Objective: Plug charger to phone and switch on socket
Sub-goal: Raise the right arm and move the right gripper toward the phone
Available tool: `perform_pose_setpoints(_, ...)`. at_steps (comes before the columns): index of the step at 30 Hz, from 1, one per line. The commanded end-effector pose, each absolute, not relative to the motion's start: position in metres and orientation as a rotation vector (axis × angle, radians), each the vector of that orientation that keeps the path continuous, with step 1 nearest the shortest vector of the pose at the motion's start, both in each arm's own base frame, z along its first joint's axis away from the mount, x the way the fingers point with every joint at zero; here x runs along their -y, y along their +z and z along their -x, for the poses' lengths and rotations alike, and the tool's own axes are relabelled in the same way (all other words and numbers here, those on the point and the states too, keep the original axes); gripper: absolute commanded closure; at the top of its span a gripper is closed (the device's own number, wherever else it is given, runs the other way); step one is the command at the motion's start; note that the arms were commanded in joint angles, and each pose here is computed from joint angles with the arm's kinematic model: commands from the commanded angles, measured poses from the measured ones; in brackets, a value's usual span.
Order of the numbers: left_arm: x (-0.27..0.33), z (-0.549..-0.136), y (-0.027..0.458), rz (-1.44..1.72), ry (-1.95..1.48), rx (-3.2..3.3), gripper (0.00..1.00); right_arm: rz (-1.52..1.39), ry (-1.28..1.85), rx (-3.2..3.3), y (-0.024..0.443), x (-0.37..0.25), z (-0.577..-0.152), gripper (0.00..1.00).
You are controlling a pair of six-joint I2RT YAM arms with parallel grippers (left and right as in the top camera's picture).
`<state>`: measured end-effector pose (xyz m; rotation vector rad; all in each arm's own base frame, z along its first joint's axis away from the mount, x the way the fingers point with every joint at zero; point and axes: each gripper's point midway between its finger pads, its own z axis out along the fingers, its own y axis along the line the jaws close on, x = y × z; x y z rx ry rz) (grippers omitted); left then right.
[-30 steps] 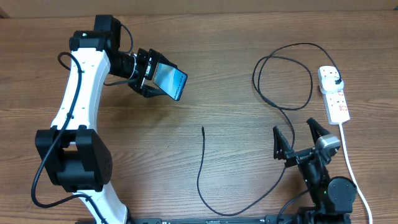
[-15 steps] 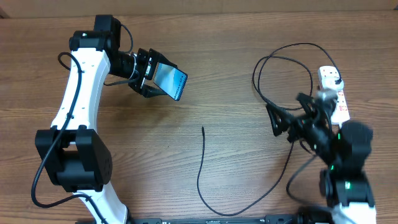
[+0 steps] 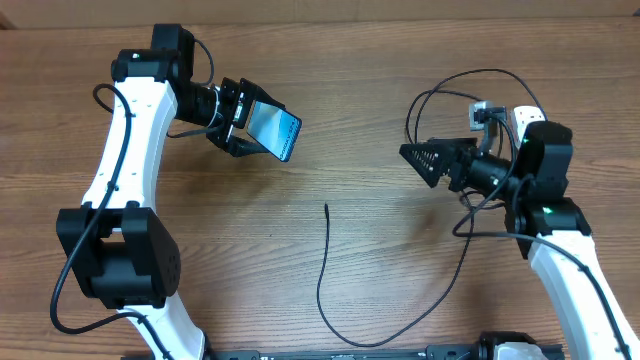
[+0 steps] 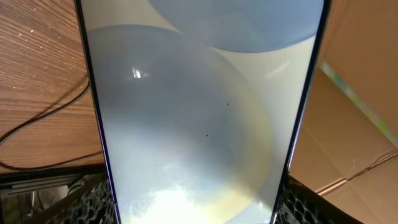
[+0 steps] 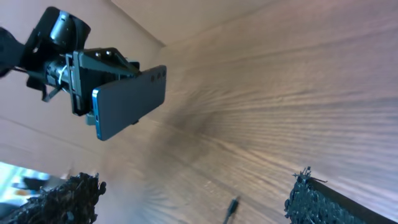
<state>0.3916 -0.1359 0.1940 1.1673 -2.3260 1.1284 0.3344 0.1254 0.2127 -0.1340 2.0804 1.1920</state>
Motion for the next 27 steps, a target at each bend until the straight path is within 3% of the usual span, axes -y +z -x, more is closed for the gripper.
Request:
perform_pose_setpoints(1,0.139,-0.391,0.215,-1.151,1.187,2.344,0.96,0.06,1.309,-2.086,0.224,-0.129,-0.335,0.0)
perform_pose_setpoints(5,0.134,-0.392,0.21,-1.193,1.143,2.359,0.96,-0.085,1.39,-2.141,0.22,-0.131,-0.333,0.0)
perform_pose_setpoints(27,0.175,-0.388,0.197,-1.314,0.971,2.363,0.96,-0.108,1.301,-2.237,0.203,-0.177,-0.329,0.0)
